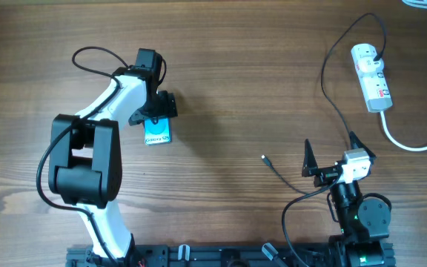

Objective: Plug charger to phone and switch on socket
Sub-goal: 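Lift the phone with the left gripper and tilt it upright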

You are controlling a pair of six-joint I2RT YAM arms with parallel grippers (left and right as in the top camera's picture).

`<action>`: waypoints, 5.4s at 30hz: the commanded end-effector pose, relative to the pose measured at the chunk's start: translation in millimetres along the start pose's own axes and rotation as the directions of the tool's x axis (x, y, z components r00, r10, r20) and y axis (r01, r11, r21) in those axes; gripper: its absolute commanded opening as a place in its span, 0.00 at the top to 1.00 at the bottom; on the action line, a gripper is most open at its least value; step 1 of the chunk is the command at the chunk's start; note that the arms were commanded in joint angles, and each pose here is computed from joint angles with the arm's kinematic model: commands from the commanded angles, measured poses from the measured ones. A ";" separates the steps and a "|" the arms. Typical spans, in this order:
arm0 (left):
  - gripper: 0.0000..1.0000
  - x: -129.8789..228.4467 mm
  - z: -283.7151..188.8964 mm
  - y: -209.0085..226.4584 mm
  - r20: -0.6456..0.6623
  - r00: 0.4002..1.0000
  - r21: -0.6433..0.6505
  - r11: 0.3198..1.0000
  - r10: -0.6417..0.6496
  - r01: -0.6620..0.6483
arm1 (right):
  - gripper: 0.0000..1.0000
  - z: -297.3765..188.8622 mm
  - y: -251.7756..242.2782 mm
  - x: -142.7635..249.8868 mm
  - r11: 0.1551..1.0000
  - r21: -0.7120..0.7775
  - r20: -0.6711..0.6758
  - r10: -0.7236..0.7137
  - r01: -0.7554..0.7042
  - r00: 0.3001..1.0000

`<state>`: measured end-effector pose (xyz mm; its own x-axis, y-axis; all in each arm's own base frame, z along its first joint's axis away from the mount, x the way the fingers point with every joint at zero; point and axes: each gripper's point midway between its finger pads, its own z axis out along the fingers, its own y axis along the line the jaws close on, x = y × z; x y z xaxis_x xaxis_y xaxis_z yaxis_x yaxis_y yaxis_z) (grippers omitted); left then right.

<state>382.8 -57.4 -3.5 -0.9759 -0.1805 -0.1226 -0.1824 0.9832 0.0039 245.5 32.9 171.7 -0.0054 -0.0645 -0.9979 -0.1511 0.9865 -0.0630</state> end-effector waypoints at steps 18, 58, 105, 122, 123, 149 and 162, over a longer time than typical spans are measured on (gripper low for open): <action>0.18 35.0 22.3 -8.7 -0.146 0.987 0.078 0.995 0.066 -0.055 | 0.00 -0.2 -3.9 -0.7 1.000 0.020 0.004 0.012 -0.012 1.000; 0.18 31.4 22.7 -9.8 -0.132 0.989 0.082 0.995 0.066 -0.056 | 0.00 -0.2 -3.9 -0.7 1.000 0.020 0.004 0.012 -0.012 1.000; 0.36 23.0 4.2 -11.6 -0.083 0.995 0.096 0.994 0.060 -0.052 | 0.00 -0.2 -3.9 -0.5 1.000 0.020 0.003 0.012 -0.012 1.000; 0.32 13.6 -25.1 -13.6 -0.016 0.999 0.116 0.993 0.036 -0.034 | 0.00 -0.2 -3.9 -0.5 1.000 0.020 0.003 0.012 -0.012 1.000; 0.32 13.5 -25.1 -13.6 -0.016 0.999 0.116 0.993 0.036 -0.034 | 0.00 -0.2 -3.9 -0.5 1.000 0.020 0.003 0.012 -0.012 1.000; 0.32 13.8 -25.0 -13.6 -0.017 0.999 0.116 0.993 0.036 -0.034 | 0.00 -0.2 -3.9 -0.5 1.000 0.020 0.003 0.012 -0.012 1.000; 0.35 13.0 -25.0 -13.8 -0.014 0.999 0.117 0.992 0.037 -0.035 | 0.00 -0.2 -0.1 -1.4 1.000 -0.002 0.007 0.015 -0.015 1.000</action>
<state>368.1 -70.0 6.4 -0.9875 -0.1352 -0.0813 -0.1286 0.9883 -0.0819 245.5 32.9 171.8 -0.0050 -0.0645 -0.9979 -0.1511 0.9865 -0.0630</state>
